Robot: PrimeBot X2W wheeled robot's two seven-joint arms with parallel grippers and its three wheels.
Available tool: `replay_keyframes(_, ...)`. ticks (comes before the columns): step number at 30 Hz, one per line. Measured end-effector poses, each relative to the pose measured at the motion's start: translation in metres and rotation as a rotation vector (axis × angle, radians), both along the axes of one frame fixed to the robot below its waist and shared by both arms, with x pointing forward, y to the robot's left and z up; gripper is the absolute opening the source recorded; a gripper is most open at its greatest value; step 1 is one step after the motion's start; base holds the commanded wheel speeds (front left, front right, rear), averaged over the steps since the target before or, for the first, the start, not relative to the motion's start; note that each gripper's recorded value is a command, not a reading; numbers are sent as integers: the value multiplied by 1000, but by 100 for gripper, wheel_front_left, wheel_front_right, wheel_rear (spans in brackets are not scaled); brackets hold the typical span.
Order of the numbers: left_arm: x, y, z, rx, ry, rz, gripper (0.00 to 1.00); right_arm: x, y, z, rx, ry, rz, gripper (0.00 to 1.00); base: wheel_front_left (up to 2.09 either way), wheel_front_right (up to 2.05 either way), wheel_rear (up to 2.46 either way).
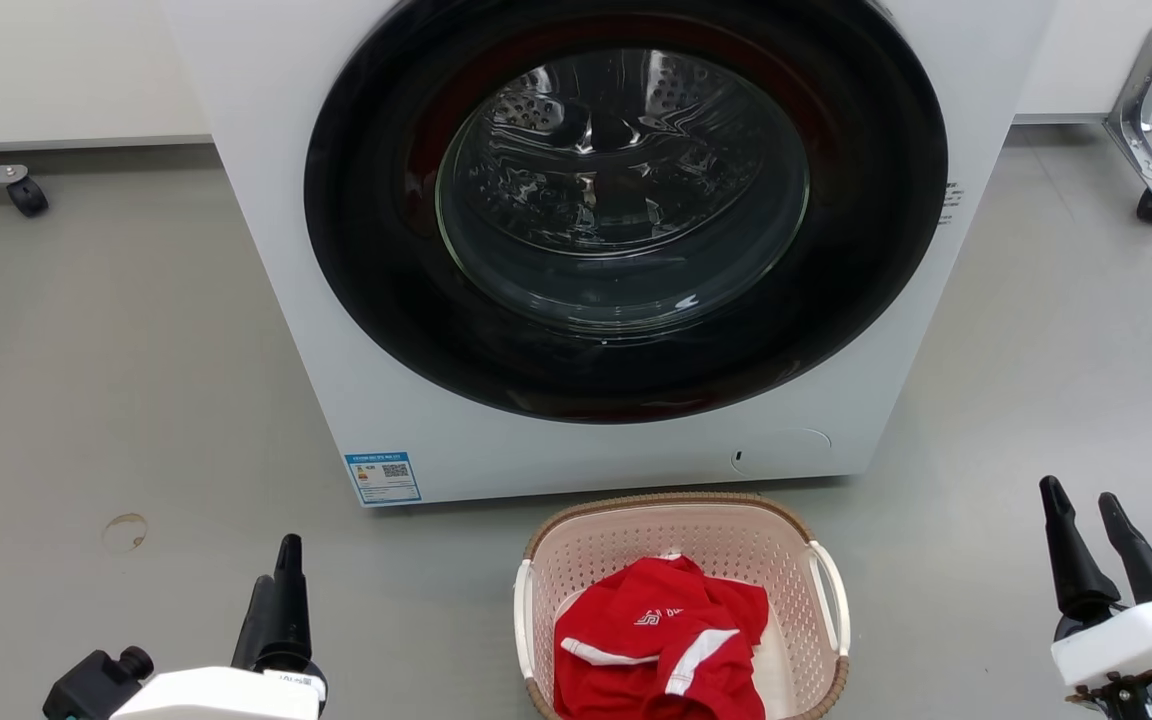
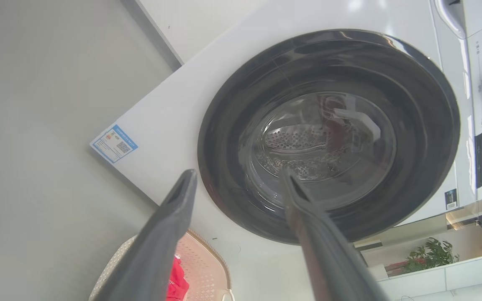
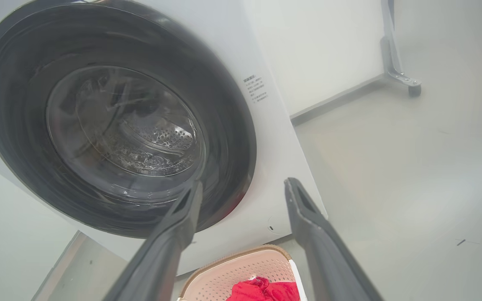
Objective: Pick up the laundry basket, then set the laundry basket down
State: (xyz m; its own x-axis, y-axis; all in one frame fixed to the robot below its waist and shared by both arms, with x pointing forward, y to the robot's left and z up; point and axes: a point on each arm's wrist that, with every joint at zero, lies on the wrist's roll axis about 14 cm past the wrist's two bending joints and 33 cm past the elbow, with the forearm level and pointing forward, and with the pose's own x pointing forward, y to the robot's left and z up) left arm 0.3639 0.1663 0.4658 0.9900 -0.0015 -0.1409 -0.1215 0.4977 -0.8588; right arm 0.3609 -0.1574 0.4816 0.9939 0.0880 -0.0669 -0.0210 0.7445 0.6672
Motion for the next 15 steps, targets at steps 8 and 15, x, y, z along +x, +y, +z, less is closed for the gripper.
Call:
replay_keyframes(8, 0, -4, 1, 88, -9, -15, 100, 0, 7, 3, -103, -24, 35, 100, 0, 0, 0)
replay_keyframes(15, 0, -4, 4, 166, -28, -19, 100, 0, 7, 5, -189, -51, 49, 100, 0, 0, 0)
